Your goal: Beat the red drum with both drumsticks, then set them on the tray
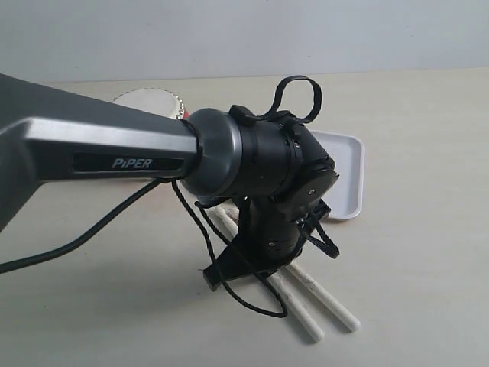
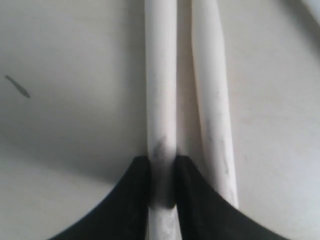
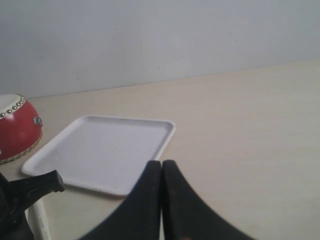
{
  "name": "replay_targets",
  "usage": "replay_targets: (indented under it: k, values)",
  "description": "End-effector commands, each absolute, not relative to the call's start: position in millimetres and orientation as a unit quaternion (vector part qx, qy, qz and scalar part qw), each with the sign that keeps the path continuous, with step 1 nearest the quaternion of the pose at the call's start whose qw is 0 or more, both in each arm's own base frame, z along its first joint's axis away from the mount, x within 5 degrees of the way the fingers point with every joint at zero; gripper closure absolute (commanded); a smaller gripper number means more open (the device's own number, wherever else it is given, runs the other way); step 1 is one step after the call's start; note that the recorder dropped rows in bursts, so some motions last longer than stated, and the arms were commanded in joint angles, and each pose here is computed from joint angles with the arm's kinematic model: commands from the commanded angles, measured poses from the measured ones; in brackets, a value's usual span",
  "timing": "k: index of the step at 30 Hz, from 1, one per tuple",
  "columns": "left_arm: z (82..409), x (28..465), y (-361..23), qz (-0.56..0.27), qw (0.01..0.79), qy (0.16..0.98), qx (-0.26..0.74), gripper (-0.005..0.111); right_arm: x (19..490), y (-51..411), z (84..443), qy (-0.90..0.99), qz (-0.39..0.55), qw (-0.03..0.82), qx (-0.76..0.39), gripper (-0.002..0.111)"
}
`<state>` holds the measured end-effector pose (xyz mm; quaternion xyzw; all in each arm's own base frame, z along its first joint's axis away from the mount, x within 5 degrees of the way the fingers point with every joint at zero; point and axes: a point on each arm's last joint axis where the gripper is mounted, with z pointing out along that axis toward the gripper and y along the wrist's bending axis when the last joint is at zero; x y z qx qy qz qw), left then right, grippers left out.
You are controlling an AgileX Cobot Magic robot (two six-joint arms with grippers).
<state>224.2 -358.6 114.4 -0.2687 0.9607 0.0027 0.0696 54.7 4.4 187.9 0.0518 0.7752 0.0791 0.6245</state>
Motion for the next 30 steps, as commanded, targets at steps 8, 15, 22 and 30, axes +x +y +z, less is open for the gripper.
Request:
replay_targets:
  k: [8,15,22,30]
  values:
    - [108,224,-343,0.090,0.080,0.964,-0.238,0.107,55,4,187,0.773,0.077,0.628,0.052,0.108]
    - [107,227,-342,0.099,0.093,0.971,-0.195,0.107,55,4,187,0.773,0.077,0.628,0.052,0.108]
    - [96,230,-335,0.129,0.111,0.977,-0.131,0.107,55,4,187,0.773,0.077,0.628,0.052,0.108]
    - [95,230,-334,0.136,0.110,0.979,-0.106,0.107,55,4,187,0.773,0.077,0.628,0.052,0.108]
